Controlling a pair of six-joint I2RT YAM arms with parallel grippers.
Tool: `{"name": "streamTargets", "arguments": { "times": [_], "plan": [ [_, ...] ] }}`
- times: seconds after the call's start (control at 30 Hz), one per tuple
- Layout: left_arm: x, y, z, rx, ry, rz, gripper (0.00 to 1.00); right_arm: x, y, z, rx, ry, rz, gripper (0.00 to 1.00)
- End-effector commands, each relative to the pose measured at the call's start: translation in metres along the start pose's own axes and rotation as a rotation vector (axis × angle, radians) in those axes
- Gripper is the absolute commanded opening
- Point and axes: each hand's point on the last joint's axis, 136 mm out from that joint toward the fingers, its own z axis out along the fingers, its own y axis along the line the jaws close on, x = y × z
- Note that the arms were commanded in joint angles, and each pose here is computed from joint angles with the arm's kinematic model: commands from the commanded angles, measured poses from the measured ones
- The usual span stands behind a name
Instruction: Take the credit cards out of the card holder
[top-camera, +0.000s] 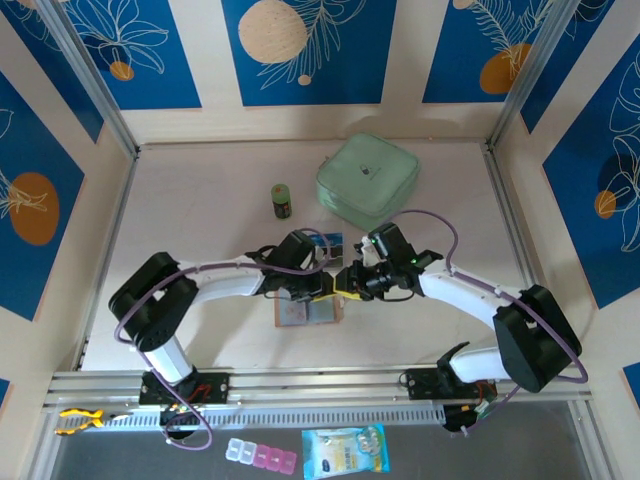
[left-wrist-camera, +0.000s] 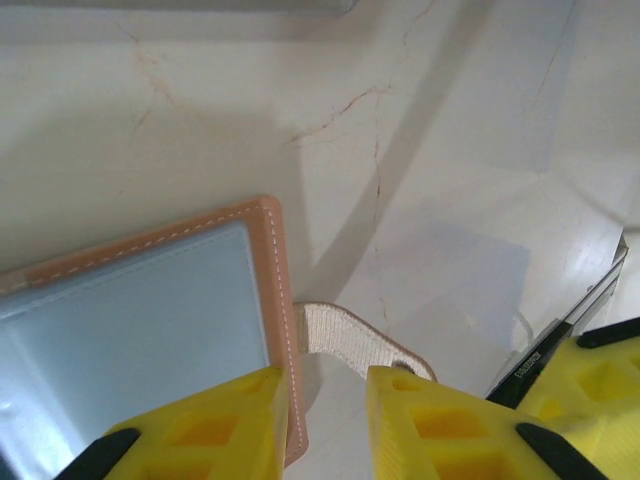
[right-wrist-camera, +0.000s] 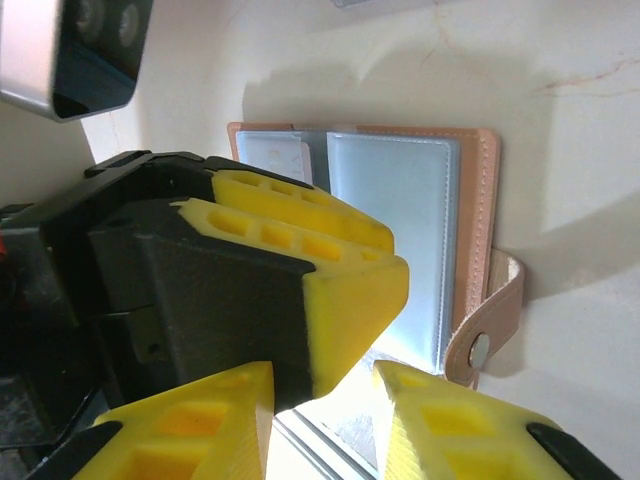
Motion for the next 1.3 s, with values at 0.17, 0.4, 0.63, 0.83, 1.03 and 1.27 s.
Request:
{"name": "streamTargets", "arguments": {
  "times": [0.17, 0.4, 0.63, 0.83, 1.03, 1.27],
  "plan": [
    [0.000, 0.016, -0.031, 0.030, -0.071, -0.004, 0.26, 0.003, 0.011, 0.020, 0.043, 0.060, -0.019, 0.32],
    [0.007, 0.049, -0.059, 0.001, -0.133, -0.043, 0.26, 0.003, 0.025, 0.044, 0.069, 0.109, -0.046, 0.32],
    [0.013, 0.079, -0.074, -0.031, -0.167, -0.081, 0.25, 0.003, 0.029, 0.072, 0.095, 0.165, -0.054, 0.31],
    [0.016, 0.094, -0.072, -0.053, -0.156, -0.099, 0.19, 0.006, 0.028, 0.085, 0.111, 0.196, -0.048, 0.28],
    [0.018, 0.107, -0.067, -0.108, -0.130, -0.084, 0.14, 0.008, 0.026, 0.093, 0.123, 0.213, -0.045, 0.27],
    [0.024, 0.119, -0.061, -0.132, -0.102, -0.094, 0.10, 0.009, 0.025, 0.102, 0.130, 0.232, -0.046, 0.26]
  ]
}}
